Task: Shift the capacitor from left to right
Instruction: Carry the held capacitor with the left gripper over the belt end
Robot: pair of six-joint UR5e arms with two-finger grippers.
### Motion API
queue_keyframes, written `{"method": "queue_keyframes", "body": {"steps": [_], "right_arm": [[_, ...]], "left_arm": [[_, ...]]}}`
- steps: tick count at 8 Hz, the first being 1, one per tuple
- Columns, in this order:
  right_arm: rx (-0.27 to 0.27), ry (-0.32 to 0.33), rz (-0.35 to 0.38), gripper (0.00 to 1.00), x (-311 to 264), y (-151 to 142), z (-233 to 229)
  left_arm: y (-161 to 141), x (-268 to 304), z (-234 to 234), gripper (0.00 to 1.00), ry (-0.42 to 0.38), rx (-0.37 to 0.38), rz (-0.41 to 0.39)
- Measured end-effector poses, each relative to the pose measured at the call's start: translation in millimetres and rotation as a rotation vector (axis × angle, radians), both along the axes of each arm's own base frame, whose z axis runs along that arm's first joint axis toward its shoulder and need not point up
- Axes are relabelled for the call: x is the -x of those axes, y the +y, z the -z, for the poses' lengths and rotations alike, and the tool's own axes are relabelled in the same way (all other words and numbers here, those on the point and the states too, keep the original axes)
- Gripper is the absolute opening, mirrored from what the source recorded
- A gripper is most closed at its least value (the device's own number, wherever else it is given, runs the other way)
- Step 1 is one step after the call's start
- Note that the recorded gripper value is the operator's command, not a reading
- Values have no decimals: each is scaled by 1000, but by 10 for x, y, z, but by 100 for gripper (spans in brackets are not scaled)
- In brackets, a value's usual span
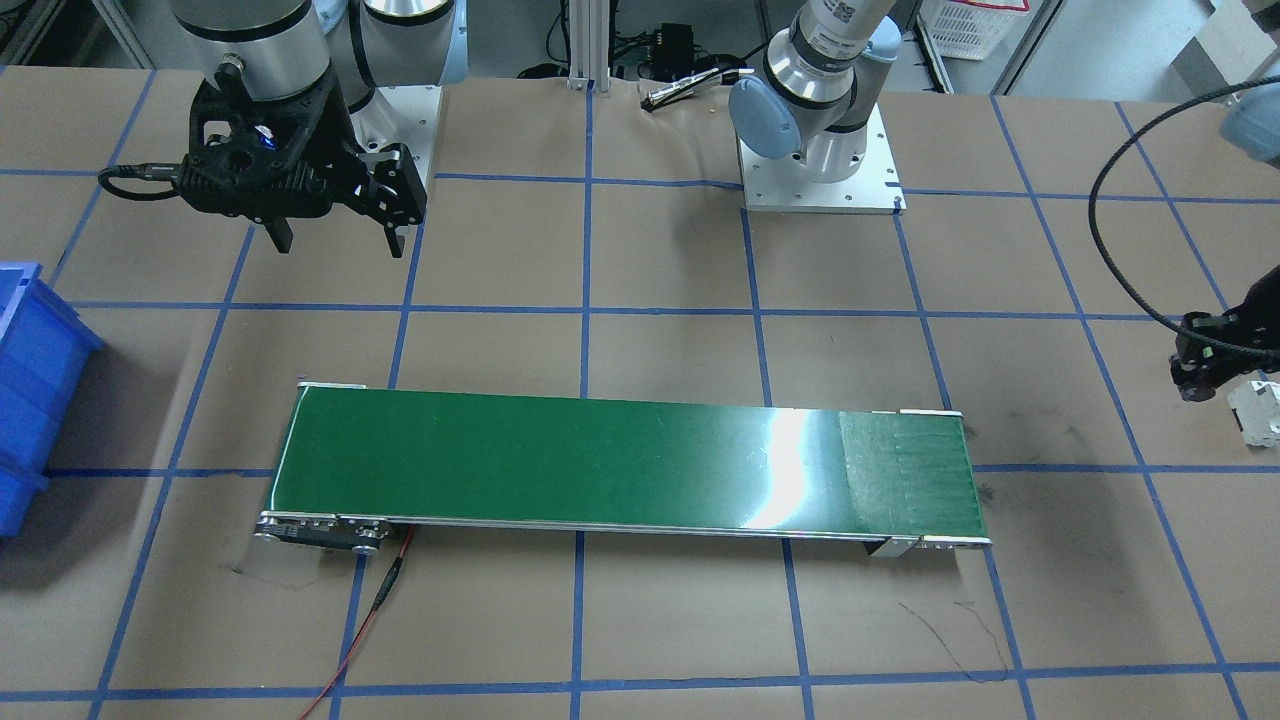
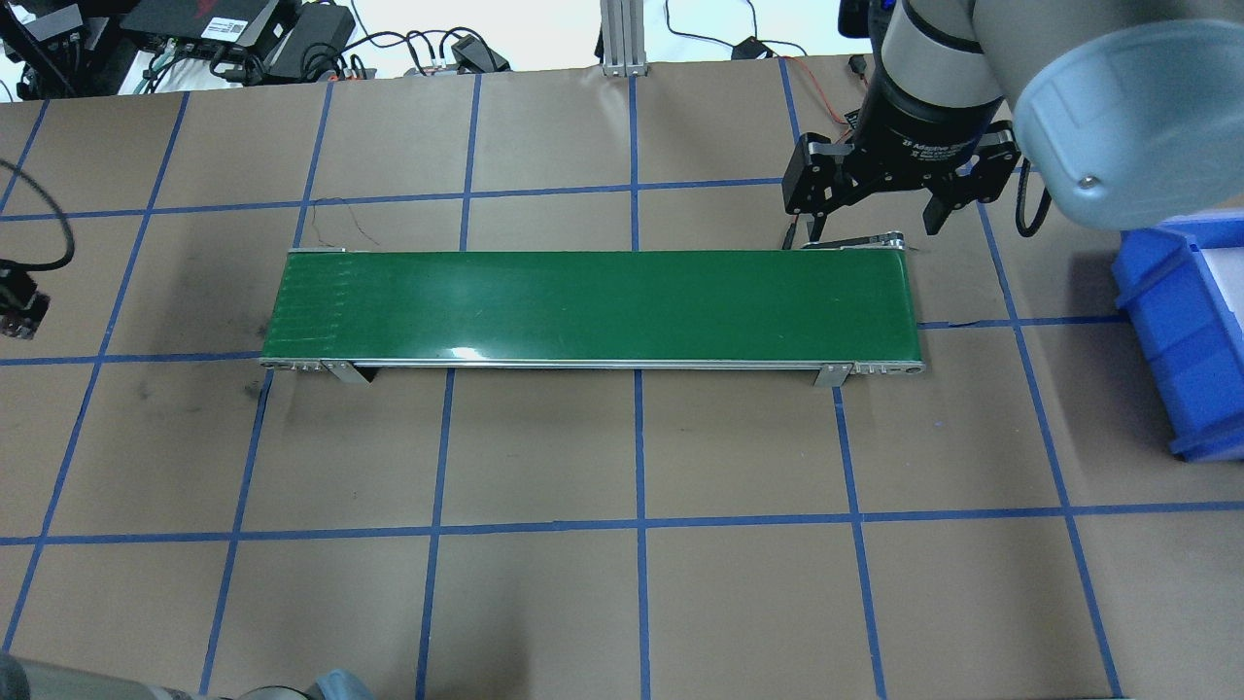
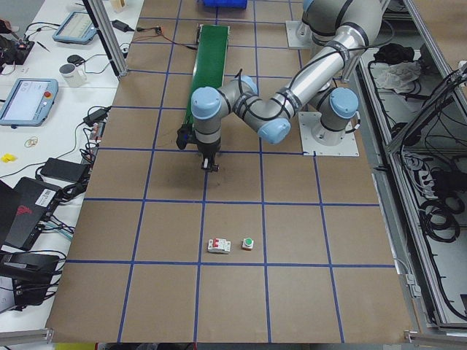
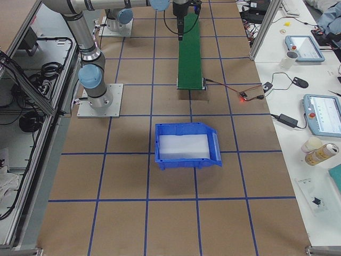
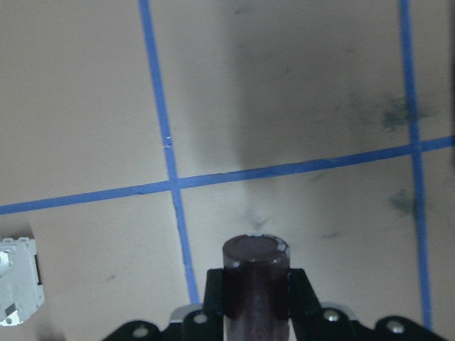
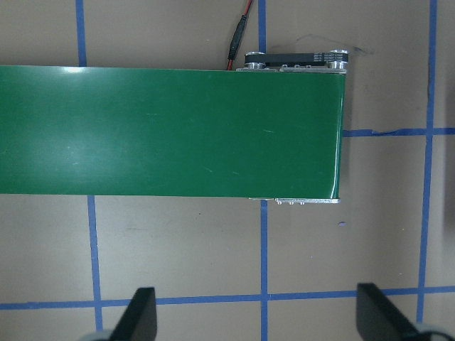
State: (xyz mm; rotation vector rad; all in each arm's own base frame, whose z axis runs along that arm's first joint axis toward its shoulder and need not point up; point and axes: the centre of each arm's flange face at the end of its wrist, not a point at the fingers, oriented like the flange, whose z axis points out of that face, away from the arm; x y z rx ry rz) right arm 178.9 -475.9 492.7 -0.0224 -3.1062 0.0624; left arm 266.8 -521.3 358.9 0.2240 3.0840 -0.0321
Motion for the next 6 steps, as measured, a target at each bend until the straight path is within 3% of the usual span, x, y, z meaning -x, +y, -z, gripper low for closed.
{"method": "queue_keyframes", "body": {"steps": [3, 6], "right_arm": [[0, 4, 0, 100, 5, -1, 0], [-1, 6, 0, 100, 7, 0, 2]], "left_arm": [[-331, 1372, -276, 0, 5, 21, -26], [-486, 1974, -149, 0, 21, 7, -10]]}}
